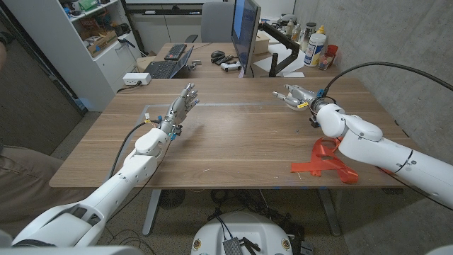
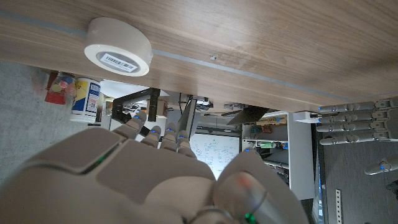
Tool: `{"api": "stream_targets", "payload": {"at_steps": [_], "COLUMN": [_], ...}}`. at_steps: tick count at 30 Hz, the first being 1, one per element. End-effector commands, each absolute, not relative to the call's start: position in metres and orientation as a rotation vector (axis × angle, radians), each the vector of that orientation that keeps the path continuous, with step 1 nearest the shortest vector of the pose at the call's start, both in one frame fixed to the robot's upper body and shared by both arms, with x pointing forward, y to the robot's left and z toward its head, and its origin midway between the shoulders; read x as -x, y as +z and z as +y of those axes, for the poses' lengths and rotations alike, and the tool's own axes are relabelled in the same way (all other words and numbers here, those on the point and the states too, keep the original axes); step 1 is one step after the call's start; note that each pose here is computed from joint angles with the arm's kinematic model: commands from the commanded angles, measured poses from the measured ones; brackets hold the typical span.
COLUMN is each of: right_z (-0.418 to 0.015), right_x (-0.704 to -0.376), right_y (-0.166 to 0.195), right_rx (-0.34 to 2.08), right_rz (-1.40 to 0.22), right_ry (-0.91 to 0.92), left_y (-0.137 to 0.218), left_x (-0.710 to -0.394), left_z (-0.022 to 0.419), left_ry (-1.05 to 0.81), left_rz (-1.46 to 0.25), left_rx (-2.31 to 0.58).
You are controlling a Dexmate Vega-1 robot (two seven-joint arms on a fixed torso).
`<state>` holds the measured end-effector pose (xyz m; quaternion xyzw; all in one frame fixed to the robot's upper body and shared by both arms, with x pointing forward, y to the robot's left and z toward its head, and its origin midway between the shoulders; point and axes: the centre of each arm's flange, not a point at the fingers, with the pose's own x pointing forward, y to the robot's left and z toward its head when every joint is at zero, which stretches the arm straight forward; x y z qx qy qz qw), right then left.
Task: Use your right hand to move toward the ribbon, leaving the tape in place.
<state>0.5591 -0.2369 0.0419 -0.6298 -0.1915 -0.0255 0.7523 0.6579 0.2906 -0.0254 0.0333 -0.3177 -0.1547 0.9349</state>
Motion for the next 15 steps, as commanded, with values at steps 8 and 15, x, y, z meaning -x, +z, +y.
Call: {"api": "stream_targets", "payload": {"at_steps": [8, 15], "right_z": [-0.231, -0.228], "right_x": [-0.549, -0.542], "right_y": [0.043, 0.042], "right_rx": [1.467, 1.509], "right_rz": [-0.456, -0.483], "right_ry": [-0.028, -0.041], "left_y": [-0.024, -0.024], "left_x": [-0.654, -0.654], "left_z": [0.284, 0.284], "left_ry": [-0.345, -0.344], "left_rz": [-0.645, -0.643], "left_rx": [-0.087, -0.096]}}
